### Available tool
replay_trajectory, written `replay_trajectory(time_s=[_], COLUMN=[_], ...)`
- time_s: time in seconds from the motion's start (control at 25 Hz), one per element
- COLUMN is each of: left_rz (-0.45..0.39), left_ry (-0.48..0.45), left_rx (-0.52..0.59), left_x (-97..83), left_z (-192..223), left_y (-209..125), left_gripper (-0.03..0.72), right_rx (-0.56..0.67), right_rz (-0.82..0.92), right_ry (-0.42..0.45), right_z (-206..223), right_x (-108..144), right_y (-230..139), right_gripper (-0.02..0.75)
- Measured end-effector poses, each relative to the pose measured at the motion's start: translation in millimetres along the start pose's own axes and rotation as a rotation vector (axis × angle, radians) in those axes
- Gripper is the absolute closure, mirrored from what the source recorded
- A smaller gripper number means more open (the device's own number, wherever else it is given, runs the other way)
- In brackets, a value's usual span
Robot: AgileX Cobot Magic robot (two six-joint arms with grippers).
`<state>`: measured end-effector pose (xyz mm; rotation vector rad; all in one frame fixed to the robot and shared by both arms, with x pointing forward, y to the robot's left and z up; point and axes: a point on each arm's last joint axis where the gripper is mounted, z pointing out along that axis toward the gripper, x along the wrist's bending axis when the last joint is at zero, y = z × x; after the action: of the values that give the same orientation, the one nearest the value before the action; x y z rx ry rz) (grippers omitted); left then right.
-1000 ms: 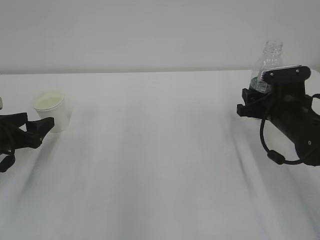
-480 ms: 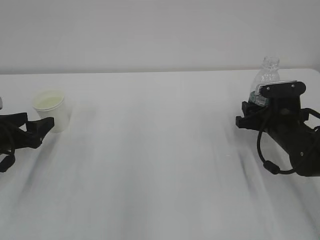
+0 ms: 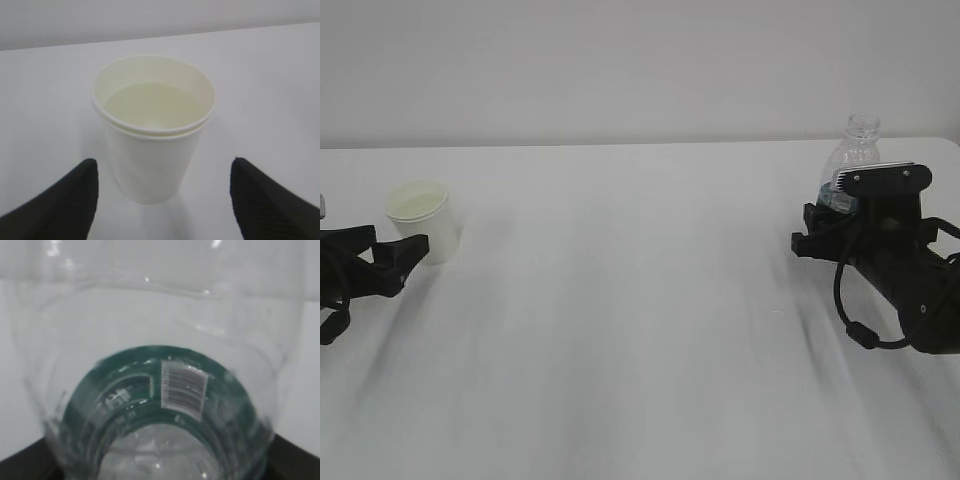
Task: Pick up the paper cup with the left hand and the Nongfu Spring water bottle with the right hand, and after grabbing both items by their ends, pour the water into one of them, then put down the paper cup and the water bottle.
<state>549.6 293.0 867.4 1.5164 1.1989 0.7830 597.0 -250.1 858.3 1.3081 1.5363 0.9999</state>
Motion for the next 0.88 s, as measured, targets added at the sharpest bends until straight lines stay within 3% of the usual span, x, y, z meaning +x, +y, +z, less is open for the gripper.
replay_trajectory(time_s=[0.88], left_rz=[0.005], left_ry=[-0.009], left_rx=[0.002], left_x=[-0.8], left_z=[0], left_y=[0], left_gripper=[0.100], right_rx=[0.020], right_rz=[0.018], right_ry=[0.008], right_z=[3], right_x=[2], right_y=[-16], right_gripper=[0.255])
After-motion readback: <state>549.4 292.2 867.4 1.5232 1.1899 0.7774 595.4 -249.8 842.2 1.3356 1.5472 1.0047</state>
